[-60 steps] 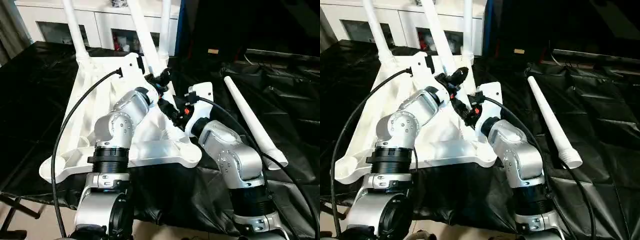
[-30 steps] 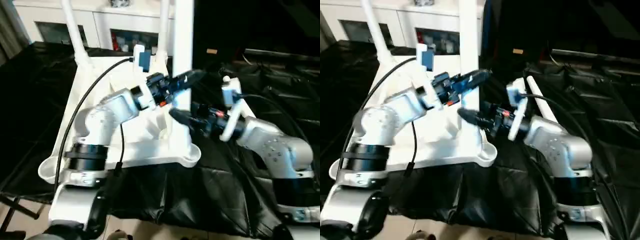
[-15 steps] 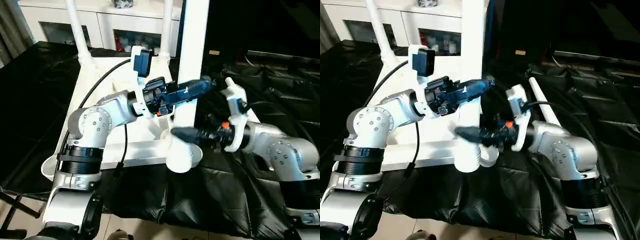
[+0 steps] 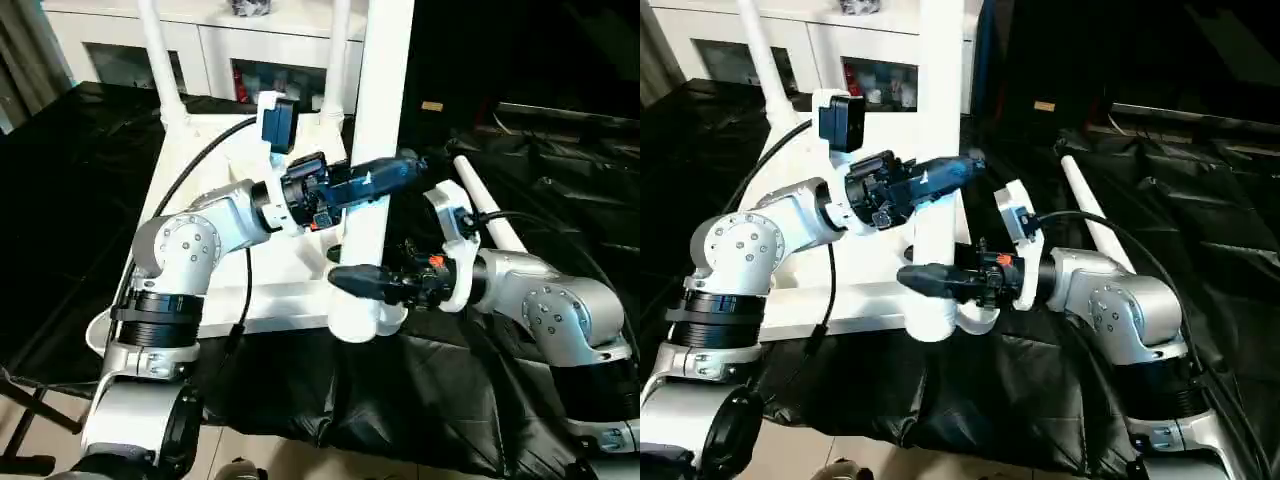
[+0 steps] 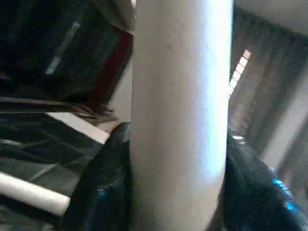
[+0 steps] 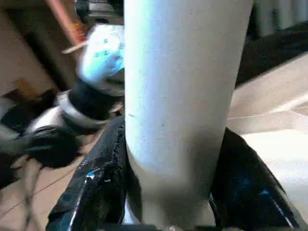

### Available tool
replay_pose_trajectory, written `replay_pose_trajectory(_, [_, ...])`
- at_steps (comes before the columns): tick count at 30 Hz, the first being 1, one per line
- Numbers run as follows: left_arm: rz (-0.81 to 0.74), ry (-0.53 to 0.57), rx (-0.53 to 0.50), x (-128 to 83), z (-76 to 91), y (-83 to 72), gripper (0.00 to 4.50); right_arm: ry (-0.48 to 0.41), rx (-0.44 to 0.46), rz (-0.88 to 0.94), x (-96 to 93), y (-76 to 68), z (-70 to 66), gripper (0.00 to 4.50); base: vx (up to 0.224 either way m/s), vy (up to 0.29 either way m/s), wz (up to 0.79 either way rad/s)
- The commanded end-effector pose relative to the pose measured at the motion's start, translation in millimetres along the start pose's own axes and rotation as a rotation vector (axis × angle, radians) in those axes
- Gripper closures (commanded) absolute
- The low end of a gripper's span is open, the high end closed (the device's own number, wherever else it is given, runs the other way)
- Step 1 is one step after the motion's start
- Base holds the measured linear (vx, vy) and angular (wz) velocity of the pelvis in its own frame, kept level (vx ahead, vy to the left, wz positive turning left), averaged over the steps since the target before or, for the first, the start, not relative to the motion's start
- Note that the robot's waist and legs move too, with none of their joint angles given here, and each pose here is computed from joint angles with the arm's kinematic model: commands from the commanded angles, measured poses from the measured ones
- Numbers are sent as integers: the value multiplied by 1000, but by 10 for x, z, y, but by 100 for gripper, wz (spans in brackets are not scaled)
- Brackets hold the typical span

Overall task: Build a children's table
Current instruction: Pick table leg

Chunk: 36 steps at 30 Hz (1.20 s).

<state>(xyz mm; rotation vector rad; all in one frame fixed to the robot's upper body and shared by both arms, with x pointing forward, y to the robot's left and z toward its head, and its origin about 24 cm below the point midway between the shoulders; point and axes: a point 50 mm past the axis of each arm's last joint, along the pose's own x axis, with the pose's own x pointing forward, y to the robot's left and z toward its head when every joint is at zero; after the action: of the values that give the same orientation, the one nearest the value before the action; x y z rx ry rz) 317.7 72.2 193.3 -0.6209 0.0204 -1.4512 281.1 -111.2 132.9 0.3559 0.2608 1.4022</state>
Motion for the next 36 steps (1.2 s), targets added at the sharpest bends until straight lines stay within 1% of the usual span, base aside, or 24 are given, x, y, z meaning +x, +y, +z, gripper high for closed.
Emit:
replay_pose_trajectory(1, [32, -27, 48, 65, 97, -3, 180, -17, -20, -79, -25, -38, 25, 255, 0, 0, 0])
replay_pose_trajectory(3, [68, -22, 73, 60, 95, 15, 152, -30, -30, -97, -9, -35, 38, 258, 0, 0, 0])
replay_pose_trajectory(4, [176, 36, 228, 66, 63, 35, 145, -53, -80, -224, 43, -79, 68, 259, 0, 0, 0])
replay_pose_trajectory(6, [231, 29, 236, 77, 63, 51, 140, -51, -82, -288, 63, -114, 68, 259, 0, 0, 0])
replay_pose_trajectory(8, [399, 32, 256, 84, 56, 139, 139, -76, -94, -335, 100, -115, 95, 260, 0, 0, 0])
replay_pose_trajectory(10, [493, 44, 278, 96, 28, 168, 139, -95, -104, -370, 132, -110, 118, 261, 0, 0, 0])
replay_pose_trajectory(11, [534, 40, 271, 105, 9, 176, 166, -100, -109, -384, 147, -109, 128, 261, 0, 0, 0])
replay_pose_trajectory(12, [577, 31, 277, 111, 0, 188, 166, -108, -111, -394, 161, -104, 137, 261, 0, 0, 0])
replay_pose_trajectory(14, [602, 15, 287, 117, -2, 192, 173, -116, -112, -401, 174, -99, 145, 261, 0, 0, 0])
replay_pose_trajectory(16, [628, -2, 328, 117, 7, 196, 199, -127, -114, -417, 189, -95, 156, 261, 0, 0, 0])
replay_pose_trajectory(17, [635, -48, 314, 125, 35, 190, 213, -133, -117, -427, 195, -94, 166, 261, 0, 0, 0])
replay_pose_trajectory(19, [617, -74, 304, 140, 55, 171, 219, -135, -120, -432, 202, -90, 173, 261, 0, 0, 0])
replay_pose_trajectory(21, [593, -85, 283, 151, 59, 156, 244, -132, -125, -435, 205, -88, 177, 261, 0, 0, 0])
replay_pose_trajectory(22, [551, -116, 247, 163, 68, 123, 252, -133, -128, -418, 218, -71, 183, 261, 0, 0, 0])
replay_pose_trajectory(23, [523, -124, 228, 162, 66, 108, 255, -141, -115, -402, 217, -64, 183, 261, 0, 0, 0])
replay_pose_trajectory(24, [523, -124, 228, 162, 66, 108, 258, -141, -115, -402, 217, -64, 183, 226, 0, 0, 0])
replay_pose_trajectory(26, [456, -117, 213, 149, 58, 87, 261, -142, -93, -401, 179, -87, 176, 191, 0, 0, 0])
replay_pose_trajectory(27, [390, -96, 200, 130, 47, 63, 262, -135, -72, -378, 132, -102, 166, 187, 0, 0, 0])
replay_pose_trajectory(29, [368, -83, 198, 109, 64, 63, 262, -128, -62, -343, 92, -98, 165, 181, 0, 0, 0])
replay_pose_trajectory(32, [335, -70, 183, 81, 105, 64, 263, -118, -45, -288, 39, -84, 164, 150, 0, 0, 0])
replay_pose_trajectory(33, [275, -64, 174, 73, 138, 35, 264, -100, -45, -241, 3, -67, 164, 144, 0, 0, 0])
replay_pose_trajectory(34, [272, -64, 173, 73, 139, 34, 264, -99, -45, -239, 2, -66, 165, 139, 0, 0, 0])
replay_pose_trajectory(35, [242, -62, 167, 70, 154, 17, 264, -90, -44, -218, -14, -57, 165, 121, 0, 0, 0])
replay_pose_trajectory(36, [198, -66, 151, 67, 175, -8, 264, -82, -42, -197, -34, -53, 172, 121, 0, 0, 0])
